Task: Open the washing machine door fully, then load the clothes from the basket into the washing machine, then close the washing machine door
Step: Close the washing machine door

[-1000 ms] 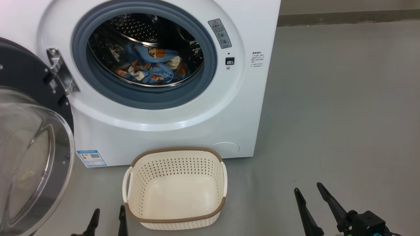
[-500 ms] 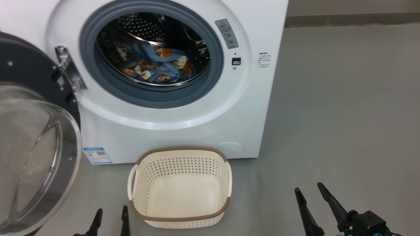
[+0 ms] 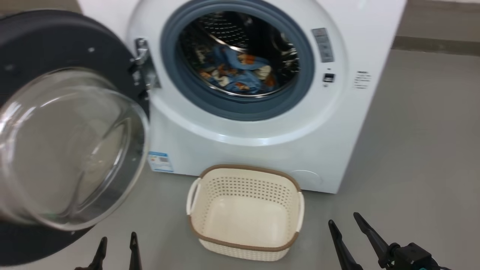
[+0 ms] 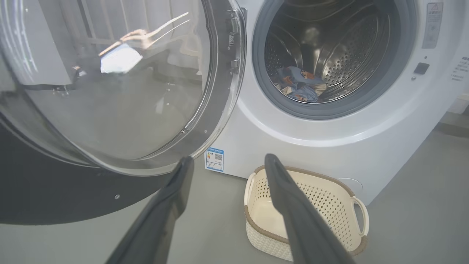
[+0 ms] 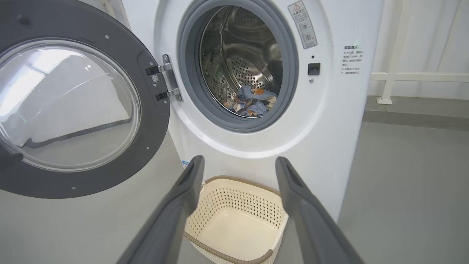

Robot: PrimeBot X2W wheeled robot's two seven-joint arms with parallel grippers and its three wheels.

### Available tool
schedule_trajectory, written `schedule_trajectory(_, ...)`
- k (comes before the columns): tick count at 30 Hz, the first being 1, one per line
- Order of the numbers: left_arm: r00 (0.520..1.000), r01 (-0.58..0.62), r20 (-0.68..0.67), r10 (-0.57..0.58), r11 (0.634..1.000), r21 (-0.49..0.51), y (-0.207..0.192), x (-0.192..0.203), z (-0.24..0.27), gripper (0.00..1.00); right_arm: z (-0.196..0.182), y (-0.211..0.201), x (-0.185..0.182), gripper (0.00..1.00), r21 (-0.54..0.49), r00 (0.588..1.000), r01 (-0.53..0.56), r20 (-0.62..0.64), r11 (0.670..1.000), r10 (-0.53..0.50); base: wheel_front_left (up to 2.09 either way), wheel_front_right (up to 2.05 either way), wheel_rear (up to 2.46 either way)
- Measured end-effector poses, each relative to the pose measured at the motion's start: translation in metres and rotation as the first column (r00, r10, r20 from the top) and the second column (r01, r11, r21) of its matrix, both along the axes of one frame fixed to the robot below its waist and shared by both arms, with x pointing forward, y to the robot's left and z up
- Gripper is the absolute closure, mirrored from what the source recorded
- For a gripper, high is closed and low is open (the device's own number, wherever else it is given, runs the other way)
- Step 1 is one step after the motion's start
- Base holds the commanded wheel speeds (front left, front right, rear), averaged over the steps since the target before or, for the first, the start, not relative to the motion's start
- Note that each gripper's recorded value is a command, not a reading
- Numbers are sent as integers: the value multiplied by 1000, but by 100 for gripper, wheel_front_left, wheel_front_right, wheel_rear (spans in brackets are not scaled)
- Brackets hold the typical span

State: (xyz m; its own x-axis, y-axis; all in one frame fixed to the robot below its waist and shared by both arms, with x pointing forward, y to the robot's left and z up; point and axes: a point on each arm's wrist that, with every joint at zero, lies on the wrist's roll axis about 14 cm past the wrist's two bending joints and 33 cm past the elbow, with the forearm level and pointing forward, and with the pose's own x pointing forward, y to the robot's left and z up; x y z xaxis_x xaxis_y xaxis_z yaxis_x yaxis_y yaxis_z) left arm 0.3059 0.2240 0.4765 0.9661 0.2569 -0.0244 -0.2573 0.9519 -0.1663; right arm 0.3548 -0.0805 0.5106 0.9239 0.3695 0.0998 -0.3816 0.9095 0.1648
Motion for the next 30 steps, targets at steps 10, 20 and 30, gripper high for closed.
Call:
schedule_trajectory(10,982,-187,5,187,982,-11,46,-52,-1,0,3,71,1,0,-6,975,-221,4,975,221,0,0,0)
schedule_trajectory(20,939,-342,8,343,939,-46,76,-95,-3,0,15,140,-7,0,-9,906,-421,37,907,421,0,0,0)
schedule_trajectory(30,922,-387,9,388,921,-49,85,-101,-1,0,6,150,-8,0,-23,886,-462,17,887,462,0,0,0)
